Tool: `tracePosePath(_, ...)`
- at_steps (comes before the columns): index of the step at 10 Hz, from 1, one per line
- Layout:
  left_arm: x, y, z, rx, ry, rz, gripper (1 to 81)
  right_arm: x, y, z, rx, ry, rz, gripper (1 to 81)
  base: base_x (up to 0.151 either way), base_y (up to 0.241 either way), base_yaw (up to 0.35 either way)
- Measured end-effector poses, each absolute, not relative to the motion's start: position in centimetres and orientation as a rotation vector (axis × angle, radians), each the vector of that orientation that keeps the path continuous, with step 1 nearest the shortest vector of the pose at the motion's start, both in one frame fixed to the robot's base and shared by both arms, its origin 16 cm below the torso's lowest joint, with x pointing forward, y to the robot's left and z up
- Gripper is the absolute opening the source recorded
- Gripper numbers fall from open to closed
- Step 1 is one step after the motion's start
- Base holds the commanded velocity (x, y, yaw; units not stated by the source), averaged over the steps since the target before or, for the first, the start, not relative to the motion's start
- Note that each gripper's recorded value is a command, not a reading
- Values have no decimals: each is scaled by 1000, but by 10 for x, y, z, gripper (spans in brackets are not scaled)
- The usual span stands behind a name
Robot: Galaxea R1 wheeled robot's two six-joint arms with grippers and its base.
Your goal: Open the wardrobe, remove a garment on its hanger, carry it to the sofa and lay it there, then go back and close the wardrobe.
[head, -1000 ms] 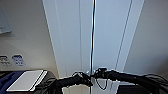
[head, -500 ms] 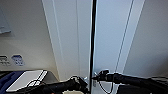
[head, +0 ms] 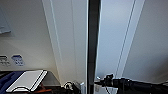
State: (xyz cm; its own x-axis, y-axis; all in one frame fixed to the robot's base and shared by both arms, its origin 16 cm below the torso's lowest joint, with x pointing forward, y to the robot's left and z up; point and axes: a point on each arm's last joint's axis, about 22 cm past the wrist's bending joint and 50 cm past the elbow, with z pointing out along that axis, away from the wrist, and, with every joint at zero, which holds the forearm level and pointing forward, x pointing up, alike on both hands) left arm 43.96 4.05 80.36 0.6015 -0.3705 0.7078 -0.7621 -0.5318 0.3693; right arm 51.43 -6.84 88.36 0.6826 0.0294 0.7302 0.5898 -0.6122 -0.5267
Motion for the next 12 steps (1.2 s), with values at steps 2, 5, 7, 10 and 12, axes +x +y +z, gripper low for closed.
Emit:
tracePosePath(2,419,60,805,2138,-862,733,811,490,-80,885,-2067,-469,-871,811,0,0,0)
tracePosePath(5,388,97,807,2134,-801,713,811,445,-113,886,-2056,-452,-834,811,0,0,0)
tracePosePath(7,370,122,808,2146,-760,701,811,415,-141,885,-2043,-435,-843,811,0,0,0)
tracePosePath(10,356,151,829,2104,-651,758,811,377,-190,884,-2045,-391,-878,811,0,0,0)
tracePosePath(12,345,173,840,2085,-563,793,811,357,-226,885,-2070,-351,-899,811,0,0,0)
